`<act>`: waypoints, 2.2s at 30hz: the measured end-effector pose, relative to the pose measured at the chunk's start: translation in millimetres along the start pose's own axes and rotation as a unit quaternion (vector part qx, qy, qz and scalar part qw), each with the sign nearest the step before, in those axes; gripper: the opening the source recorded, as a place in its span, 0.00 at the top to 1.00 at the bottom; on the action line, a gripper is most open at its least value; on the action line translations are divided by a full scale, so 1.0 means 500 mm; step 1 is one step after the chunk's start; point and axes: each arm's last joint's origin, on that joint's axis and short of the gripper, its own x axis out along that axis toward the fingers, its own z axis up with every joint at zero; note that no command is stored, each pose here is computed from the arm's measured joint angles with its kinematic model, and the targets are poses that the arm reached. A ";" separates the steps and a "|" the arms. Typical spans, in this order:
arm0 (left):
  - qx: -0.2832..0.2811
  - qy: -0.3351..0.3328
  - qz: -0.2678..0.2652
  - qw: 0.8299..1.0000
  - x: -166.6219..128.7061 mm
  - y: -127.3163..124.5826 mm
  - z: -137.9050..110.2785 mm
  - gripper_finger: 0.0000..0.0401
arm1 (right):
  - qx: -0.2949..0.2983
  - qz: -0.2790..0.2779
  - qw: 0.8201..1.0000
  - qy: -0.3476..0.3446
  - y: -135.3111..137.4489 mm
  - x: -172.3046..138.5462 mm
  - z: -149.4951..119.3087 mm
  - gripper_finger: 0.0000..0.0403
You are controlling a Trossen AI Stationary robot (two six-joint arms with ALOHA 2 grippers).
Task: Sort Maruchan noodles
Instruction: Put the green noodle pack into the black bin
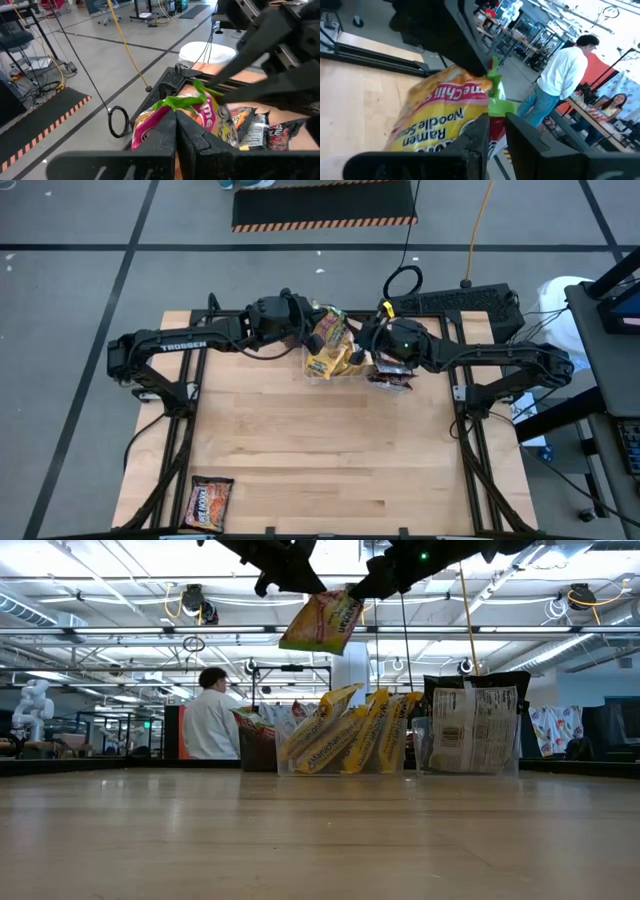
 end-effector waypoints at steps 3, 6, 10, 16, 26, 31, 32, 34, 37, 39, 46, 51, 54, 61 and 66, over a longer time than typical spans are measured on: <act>0.002 0.000 -0.005 1.000 -0.002 -0.008 0.000 1.00 | -0.008 -0.004 1.000 -0.001 -0.003 0.001 0.000 0.85; 0.008 -0.001 -0.011 1.000 -0.004 -0.016 0.000 1.00 | -0.007 -0.005 1.000 0.000 -0.005 0.002 -0.001 0.85; 0.022 -0.002 -0.018 1.000 -0.007 -0.024 0.001 1.00 | -0.007 -0.005 1.000 0.001 -0.005 0.002 -0.002 0.85; 0.032 -0.004 -0.024 0.999 -0.008 -0.029 0.001 1.00 | -0.008 -0.004 1.000 0.003 -0.004 0.002 -0.002 0.85; 0.043 -0.017 -0.021 0.999 -0.007 -0.027 0.006 1.00 | -0.008 0.015 0.999 0.037 0.001 0.002 -0.018 0.85; 0.045 -0.017 -0.018 0.999 -0.006 -0.023 0.006 1.00 | -0.003 0.062 0.998 0.023 0.008 0.002 -0.018 0.85; 0.045 -0.017 -0.018 0.999 -0.006 -0.023 0.006 1.00 | 0.003 0.078 0.997 0.014 0.010 0.002 -0.017 0.85; 0.044 -0.017 -0.017 0.999 -0.006 -0.022 0.006 1.00 | 0.013 0.102 0.995 -0.002 0.012 0.001 -0.014 0.85; 0.050 -0.017 -0.017 0.998 -0.006 -0.022 0.006 1.00 | 0.021 0.117 0.993 -0.011 0.012 0.001 -0.012 0.85; 0.054 -0.017 -0.016 0.998 -0.006 -0.022 0.006 1.00 | 0.021 0.116 0.993 -0.008 0.010 0.003 -0.015 0.85; 0.058 -0.017 -0.005 0.998 -0.006 -0.020 0.007 1.00 | 0.050 0.111 0.993 0.005 0.000 0.007 -0.022 0.85; 0.060 -0.022 -0.002 0.998 -0.006 -0.020 0.009 1.00 | 0.059 0.117 0.991 0.010 -0.005 0.010 -0.028 0.85; 0.061 -0.026 -0.002 0.998 -0.006 -0.020 0.010 1.00 | 0.059 0.130 0.990 0.010 -0.006 0.011 -0.030 0.85; 0.060 -0.033 -0.001 0.998 -0.006 -0.020 0.013 1.00 | 0.046 0.132 0.990 0.019 -0.006 0.011 -0.035 0.93; 0.060 -0.033 -0.001 0.998 -0.006 -0.020 0.013 1.00 | 0.015 0.133 0.991 0.015 -0.006 0.011 -0.035 0.99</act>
